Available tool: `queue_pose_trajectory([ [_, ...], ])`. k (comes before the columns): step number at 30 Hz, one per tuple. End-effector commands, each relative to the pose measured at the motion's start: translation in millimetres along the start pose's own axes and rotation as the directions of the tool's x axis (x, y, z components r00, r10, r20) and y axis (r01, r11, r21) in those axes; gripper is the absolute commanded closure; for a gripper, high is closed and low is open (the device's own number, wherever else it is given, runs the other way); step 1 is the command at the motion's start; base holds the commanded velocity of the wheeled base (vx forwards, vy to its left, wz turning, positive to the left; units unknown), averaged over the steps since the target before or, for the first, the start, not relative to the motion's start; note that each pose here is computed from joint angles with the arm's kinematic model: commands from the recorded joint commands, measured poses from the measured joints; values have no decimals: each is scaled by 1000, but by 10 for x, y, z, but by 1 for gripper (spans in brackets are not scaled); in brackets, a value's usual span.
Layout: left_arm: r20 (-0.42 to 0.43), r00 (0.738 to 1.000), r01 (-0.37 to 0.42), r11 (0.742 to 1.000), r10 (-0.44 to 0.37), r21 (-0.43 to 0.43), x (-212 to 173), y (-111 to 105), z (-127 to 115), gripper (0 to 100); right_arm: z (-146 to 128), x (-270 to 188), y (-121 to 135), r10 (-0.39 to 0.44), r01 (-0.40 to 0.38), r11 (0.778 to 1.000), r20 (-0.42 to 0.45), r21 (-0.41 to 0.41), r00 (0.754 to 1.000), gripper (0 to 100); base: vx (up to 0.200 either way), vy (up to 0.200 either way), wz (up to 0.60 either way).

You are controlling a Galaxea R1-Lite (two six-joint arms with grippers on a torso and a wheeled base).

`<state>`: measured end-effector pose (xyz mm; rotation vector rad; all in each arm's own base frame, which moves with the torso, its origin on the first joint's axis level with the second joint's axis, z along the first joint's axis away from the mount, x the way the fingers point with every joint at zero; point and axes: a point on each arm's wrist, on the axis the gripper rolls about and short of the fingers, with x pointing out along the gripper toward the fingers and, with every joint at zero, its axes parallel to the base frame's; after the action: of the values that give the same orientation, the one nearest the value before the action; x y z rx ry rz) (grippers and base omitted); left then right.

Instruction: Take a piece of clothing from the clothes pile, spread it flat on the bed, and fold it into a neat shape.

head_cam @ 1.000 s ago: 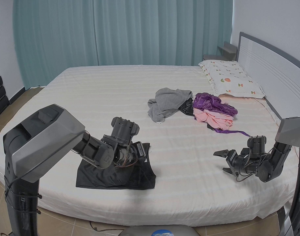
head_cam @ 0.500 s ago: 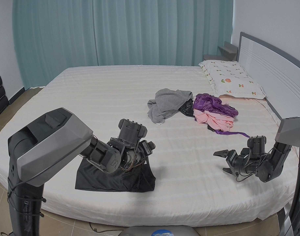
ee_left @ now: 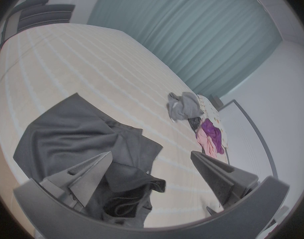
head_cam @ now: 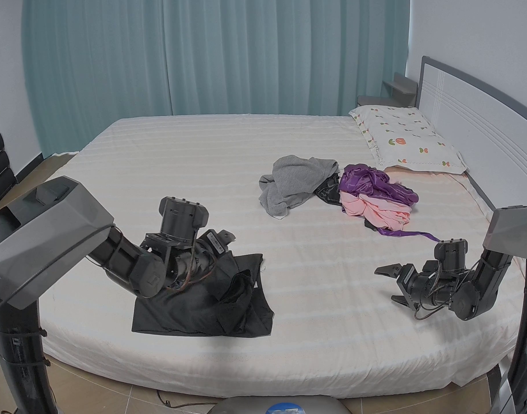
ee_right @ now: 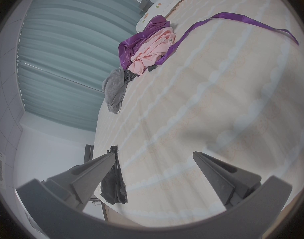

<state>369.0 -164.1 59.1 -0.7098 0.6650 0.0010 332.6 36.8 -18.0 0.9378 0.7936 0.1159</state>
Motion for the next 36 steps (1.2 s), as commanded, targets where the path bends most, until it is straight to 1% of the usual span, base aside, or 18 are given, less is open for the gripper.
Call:
queue_pose_trajectory([
  [1, 14, 1000, -27, 997, 28, -73, -75, 232, 98, 0, -3, -1, -6, -2, 2, 1000, -1, 1, 1000, 0, 0, 0, 0],
  [3, 11, 999, -34, 994, 36, -102, -99, 336, 96, 0, -3, -1, -6, -2, 2, 1000, -1, 1, 1000, 0, 0, 0, 0],
  [4, -1, 999, -36, 992, 36, -117, -122, 403, 82, 0, -3, -1, -6, -2, 2, 1000, -1, 1, 1000, 0, 0, 200, 0],
  [5, -4, 999, -36, 992, 36, -119, -124, 414, 80, 0, -7, 1, -3, -1, 1, 1000, -2, 0, 1000, 0, 0, 200, 0],
  [7, -41, 999, -37, 986, 31, -160, -176, 561, 46, 0, -3, -1, -6, -2, 2, 1000, -1, 1, 1000, 0, 0, 200, 0],
  [9, -51, 998, -42, 980, 33, -196, -199, 647, 40, 0, -3, -1, -6, -2, 2, 1000, -1, 1, 1000, 0, 0, 200, 0],
  [12, -56, 998, -48, 964, 34, -263, -212, 802, 59, 0, -2, 3, -8, -2, 2, 1000, -1, 1, 1000, 0, 0, 200, 0],
  [13, -65, 998, -40, 952, 21, -302, -215, 882, 77, 0, -1, 1, -4, -1, 1, 1000, 0, -1, 1000, 0, 0, 200, 0],
  [14, -68, 998, -31, 947, 10, -320, -220, 915, 91, 0, -2, 3, -8, -2, 2, 1000, -1, -1, 1000, 0, 0, 200, 0],
  [15, -68, 998, -31, 947, 10, -320, -220, 915, 91, 0, -2, 3, -8, -2, 2, 1000, -1, -1, 1000, 0, 0, 200, 0],
  [16, -76, 997, -26, 941, 0, -338, -244, 1003, 106, 0, -3, -1, -6, -2, 2, 1000, -1, -2, 1000, 0, 0, 200, 0],
  [17, -84, 996, -35, 939, 6, -343, -256, 1042, 100, 0, -5, 2, -10, -3, 3, 1000, -2, -3, 1000, 0, 0, 200, 0],
  [20, -96, 995, -44, 938, 11, -344, -243, 1094, 76, 0, -3, -1, -6, -2, 2, 1000, -1, -4, 1000, 0, 0, 200, 0],
  [32, -101, 995, -46, 941, 12, -335, -239, 1095, 46, 0, 4, 2, -1, -1, 1, 1000, 5, -2, 1000, 0, 0, 200, 0],
  [34, -102, 995, -47, 940, 14, -336, -241, 1098, 43, 0, 11, -15, 43, -7, 7, 1000, 31, -10, 999, 0, 0, 200, 0],
  [36, -101, 995, -46, 941, 12, -336, -244, 1095, 46, 0, -38, -37, 150, 0, 2, 999, 45, -33, 999, 0, 0, 200, 0],
])
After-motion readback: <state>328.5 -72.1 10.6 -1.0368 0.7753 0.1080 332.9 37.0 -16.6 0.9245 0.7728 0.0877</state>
